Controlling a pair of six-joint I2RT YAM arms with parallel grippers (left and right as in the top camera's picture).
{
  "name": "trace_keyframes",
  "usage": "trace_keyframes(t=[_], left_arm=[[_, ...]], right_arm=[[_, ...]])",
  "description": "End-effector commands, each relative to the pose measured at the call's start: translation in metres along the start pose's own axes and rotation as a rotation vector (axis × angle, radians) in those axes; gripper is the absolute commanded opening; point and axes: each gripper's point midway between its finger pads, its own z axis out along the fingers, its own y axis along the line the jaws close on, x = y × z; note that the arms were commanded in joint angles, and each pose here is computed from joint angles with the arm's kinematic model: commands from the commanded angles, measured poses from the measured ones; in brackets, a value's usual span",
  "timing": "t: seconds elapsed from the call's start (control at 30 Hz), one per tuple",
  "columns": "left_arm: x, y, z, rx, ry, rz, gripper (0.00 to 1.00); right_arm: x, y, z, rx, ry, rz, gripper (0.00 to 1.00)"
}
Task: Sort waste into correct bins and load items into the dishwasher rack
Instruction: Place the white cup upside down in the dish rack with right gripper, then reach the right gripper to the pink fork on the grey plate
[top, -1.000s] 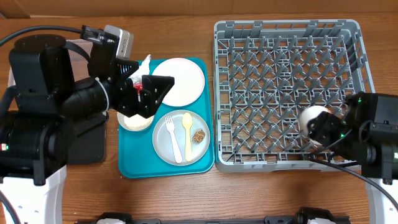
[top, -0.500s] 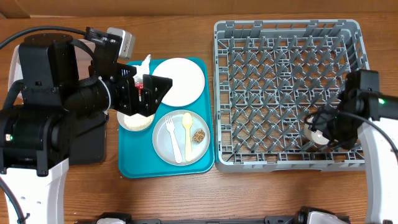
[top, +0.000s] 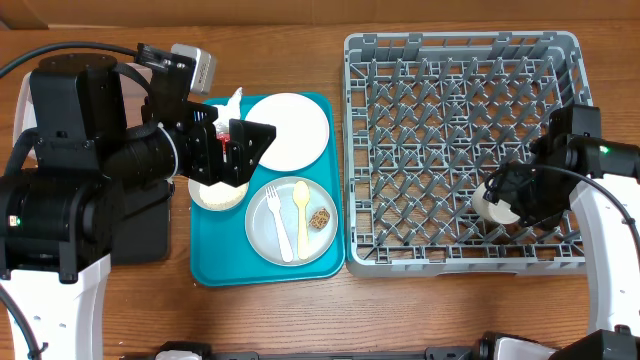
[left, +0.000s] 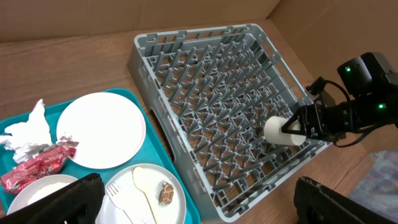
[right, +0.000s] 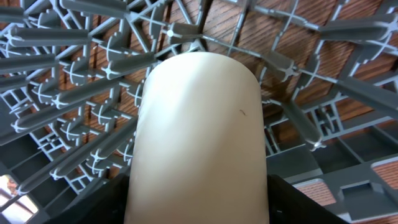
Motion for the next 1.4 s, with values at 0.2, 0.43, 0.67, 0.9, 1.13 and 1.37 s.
trace_keyframes(t=[0.2,0.43,0.67,0.9,1.13,1.37], left_arm=[[0.0,0.001,-0.002,-0.012,0.002,-0.001,1.0],[0.0,-0.008,-0.002,0.045,0.004,0.005,1.0],[0.014,0.055,0.0,-0.296,0.06,-0.154,1.0],[0.047,0.107,0.039,-0.451,0.25,-0.334,0.99],[0.075,0.137,0.084,-0.472,0.43,-0.411,0.93],[0.102,0.154,0.114,-0.563,0.576,-0.369,0.87]], right_arm=[[-0.013,0.013,-0.042,-0.041,-0.062,-0.017,0.86],[-0.016,0.052,-0.109,-0.194,-0.23,-0.138,0.88],[0.017,0.135,-0.212,-0.668,-0.49,-0.399,1.0],[0.031,0.151,-0.225,-0.791,-0.463,-0.456,1.0],[0.035,0.153,-0.217,-0.808,-0.405,-0.467,0.93],[0.06,0.16,-0.228,-0.754,-0.487,-0.563,1.0]])
